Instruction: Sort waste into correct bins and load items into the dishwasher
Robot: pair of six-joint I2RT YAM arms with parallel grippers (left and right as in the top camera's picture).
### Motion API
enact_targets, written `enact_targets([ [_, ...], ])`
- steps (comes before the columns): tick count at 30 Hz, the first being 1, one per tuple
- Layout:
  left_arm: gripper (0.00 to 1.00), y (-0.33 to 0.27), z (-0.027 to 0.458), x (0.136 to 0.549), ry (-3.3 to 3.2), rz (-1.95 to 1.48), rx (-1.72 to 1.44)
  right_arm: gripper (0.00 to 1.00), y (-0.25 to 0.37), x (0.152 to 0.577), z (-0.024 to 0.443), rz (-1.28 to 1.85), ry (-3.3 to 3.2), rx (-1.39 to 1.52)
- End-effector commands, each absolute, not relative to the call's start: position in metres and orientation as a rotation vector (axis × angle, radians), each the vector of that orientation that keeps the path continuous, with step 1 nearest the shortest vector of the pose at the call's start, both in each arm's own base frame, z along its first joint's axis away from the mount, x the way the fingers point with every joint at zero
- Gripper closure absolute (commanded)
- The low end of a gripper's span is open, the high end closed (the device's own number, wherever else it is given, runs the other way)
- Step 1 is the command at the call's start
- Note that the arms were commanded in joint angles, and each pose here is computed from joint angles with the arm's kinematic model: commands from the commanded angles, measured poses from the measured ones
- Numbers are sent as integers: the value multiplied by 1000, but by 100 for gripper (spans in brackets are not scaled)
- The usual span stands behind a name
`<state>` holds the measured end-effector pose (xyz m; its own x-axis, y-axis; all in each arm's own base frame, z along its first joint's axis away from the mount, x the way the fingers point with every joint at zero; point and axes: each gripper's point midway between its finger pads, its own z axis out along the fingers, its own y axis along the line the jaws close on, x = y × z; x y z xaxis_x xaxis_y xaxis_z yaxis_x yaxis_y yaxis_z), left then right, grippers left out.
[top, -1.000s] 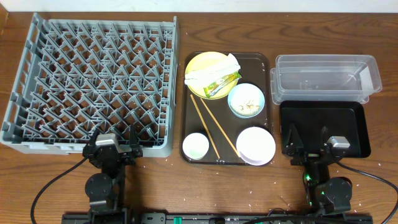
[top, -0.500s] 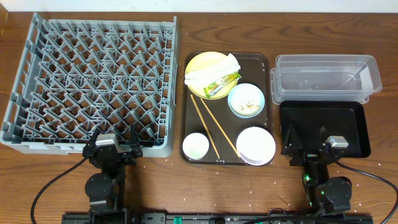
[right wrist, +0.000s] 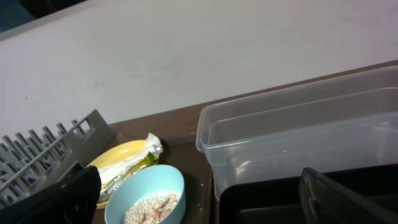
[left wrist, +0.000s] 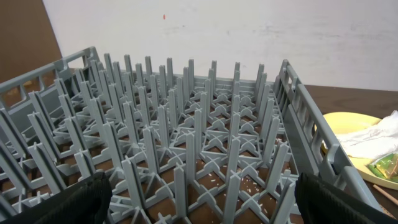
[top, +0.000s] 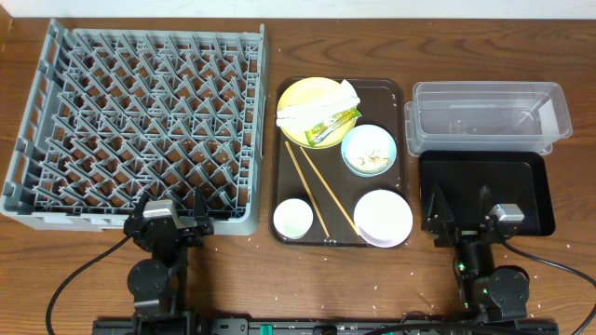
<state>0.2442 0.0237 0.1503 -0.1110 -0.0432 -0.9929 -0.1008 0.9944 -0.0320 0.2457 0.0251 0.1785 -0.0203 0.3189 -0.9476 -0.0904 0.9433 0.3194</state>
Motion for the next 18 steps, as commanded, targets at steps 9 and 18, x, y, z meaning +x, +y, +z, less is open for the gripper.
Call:
enact_targets([
  [9, 6, 23, 134, 243, 1734, 56, -97, 1, 45, 242, 188, 410, 1533, 80],
  [18, 6, 23, 134, 243, 1734, 56, -97, 1, 47, 240, 203, 423, 1514, 66],
])
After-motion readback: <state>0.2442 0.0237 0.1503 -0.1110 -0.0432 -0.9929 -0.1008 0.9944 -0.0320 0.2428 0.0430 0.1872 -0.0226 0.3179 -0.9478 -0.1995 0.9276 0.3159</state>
